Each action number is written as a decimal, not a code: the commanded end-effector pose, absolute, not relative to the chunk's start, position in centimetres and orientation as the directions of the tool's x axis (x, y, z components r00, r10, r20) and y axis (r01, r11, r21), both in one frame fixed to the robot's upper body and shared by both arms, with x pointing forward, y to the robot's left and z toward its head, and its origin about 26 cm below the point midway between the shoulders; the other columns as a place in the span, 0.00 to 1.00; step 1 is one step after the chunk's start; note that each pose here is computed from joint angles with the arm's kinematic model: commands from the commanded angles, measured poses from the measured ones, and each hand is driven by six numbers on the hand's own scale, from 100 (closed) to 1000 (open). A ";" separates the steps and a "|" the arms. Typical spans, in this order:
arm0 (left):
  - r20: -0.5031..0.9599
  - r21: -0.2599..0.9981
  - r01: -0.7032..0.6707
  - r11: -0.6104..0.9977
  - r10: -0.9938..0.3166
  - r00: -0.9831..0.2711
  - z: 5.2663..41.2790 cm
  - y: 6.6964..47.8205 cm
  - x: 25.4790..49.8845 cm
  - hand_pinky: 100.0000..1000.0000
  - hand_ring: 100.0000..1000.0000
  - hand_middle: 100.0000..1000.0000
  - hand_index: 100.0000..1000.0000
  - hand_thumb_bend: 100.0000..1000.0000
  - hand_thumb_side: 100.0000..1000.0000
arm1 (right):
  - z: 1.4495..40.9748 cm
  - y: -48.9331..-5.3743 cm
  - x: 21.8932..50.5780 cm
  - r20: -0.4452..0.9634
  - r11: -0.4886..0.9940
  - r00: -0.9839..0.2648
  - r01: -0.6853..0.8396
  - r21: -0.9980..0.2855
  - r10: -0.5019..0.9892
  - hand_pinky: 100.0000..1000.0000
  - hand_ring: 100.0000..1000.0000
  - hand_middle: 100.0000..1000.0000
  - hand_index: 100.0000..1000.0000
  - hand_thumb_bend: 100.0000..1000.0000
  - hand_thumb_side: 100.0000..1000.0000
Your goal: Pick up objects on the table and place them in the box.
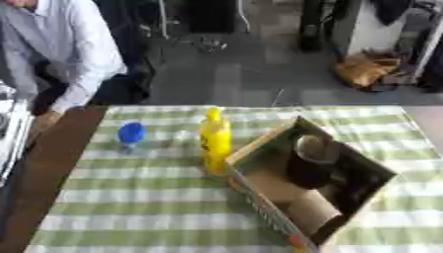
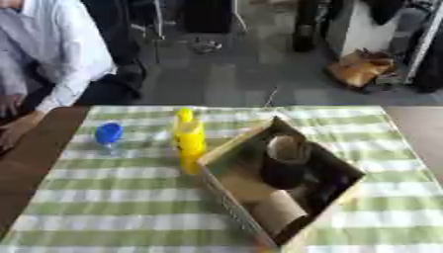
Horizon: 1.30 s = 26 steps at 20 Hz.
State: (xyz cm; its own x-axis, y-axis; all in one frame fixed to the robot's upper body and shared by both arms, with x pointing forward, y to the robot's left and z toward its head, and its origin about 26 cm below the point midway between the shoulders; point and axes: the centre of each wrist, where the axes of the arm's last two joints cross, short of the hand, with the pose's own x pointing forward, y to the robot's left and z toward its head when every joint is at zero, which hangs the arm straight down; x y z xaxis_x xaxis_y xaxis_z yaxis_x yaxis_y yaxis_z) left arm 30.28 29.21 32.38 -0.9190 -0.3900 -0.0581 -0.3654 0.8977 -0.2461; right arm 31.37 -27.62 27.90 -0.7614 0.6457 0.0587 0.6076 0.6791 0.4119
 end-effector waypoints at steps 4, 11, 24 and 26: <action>-0.112 -0.264 -0.355 0.897 -0.394 -0.912 33.0 29.5 29.8 0.83 0.95 0.85 0.99 0.00 1.00 | 28.9 -27.7 30.9 0.002 0.687 -0.768 0.574 0.446 0.640 0.80 0.81 0.68 0.63 0.00 1.00; -0.055 -0.162 -0.433 0.887 -0.446 -0.893 32.0 29.9 29.8 0.86 1.00 0.92 1.00 0.00 0.86 | 28.8 -28.4 30.8 0.006 0.669 -0.745 0.603 0.434 0.667 0.79 0.81 0.70 0.65 0.00 1.00; -0.164 0.970 -0.240 -0.036 -0.826 -0.539 37.4 31.6 31.2 0.89 1.00 0.98 1.00 0.00 0.41 | 27.9 -28.8 30.7 0.022 0.654 -0.713 0.654 0.379 0.701 0.79 0.82 0.70 0.64 0.00 1.00; -0.164 0.985 -0.133 -0.110 -0.837 -0.523 38.1 32.0 31.9 0.90 1.00 0.98 1.00 0.00 0.47 | 27.8 -28.6 30.7 0.023 0.657 -0.715 0.653 0.377 0.698 0.79 0.82 0.69 0.63 0.00 1.00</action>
State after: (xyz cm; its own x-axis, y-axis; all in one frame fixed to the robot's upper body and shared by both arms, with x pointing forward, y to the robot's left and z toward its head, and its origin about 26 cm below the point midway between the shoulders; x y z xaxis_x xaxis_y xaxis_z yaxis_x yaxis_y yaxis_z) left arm 32.04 31.22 36.92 -0.5580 -0.8199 -0.1284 -0.1900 -0.0245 0.9815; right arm 31.14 -28.56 26.94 -0.7187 0.6911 0.0772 0.6648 0.6502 0.3678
